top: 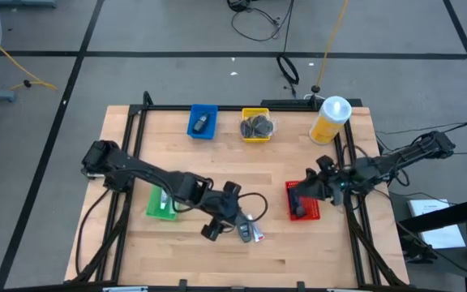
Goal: Pick & Place Travel size toiletries
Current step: Put the gray deodorant into the blue bin
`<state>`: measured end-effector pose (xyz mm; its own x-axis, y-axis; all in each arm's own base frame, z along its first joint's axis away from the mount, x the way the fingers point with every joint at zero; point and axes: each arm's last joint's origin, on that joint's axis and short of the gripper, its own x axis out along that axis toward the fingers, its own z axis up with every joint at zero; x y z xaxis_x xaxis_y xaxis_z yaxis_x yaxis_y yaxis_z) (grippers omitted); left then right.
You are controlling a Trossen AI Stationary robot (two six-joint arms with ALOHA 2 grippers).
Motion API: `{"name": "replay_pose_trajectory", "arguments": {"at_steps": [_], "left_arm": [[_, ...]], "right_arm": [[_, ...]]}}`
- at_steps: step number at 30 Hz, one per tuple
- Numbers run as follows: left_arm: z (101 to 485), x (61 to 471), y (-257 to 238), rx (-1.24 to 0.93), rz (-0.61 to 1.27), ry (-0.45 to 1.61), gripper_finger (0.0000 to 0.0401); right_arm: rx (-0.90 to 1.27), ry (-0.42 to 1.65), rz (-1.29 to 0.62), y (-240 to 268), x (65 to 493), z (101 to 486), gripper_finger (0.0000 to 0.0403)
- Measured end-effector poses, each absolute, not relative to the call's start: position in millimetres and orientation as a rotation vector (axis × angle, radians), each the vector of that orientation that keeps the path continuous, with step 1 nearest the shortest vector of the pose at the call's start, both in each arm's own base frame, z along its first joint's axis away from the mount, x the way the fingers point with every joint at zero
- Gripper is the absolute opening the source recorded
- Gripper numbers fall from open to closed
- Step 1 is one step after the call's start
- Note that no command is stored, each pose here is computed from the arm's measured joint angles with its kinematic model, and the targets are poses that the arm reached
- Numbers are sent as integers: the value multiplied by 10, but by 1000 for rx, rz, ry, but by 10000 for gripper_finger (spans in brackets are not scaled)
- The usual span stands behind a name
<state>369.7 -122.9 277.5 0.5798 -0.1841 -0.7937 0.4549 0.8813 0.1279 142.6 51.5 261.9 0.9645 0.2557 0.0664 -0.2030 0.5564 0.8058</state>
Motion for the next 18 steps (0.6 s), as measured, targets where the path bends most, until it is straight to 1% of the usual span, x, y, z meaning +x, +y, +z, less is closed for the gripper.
{"name": "replay_pose_trajectory", "arguments": {"at_steps": [5, 9, 14, 18], "left_arm": [[2871, 3712, -1108, 430, -428, 889, 285], [2892, 3742, -993, 516, -459, 876, 285], [2889, 3773, -854, 556, -457, 876, 285], [2738, 3848, -835, 568, -507, 907, 285]], "right_arm": [[880, -15, 299, 512, 1419, 2686, 151], [876, -11, 248, 502, 1427, 2662, 151], [872, -3, 205, 494, 1437, 2637, 150], [868, 10, 198, 501, 1456, 2617, 150]]}}
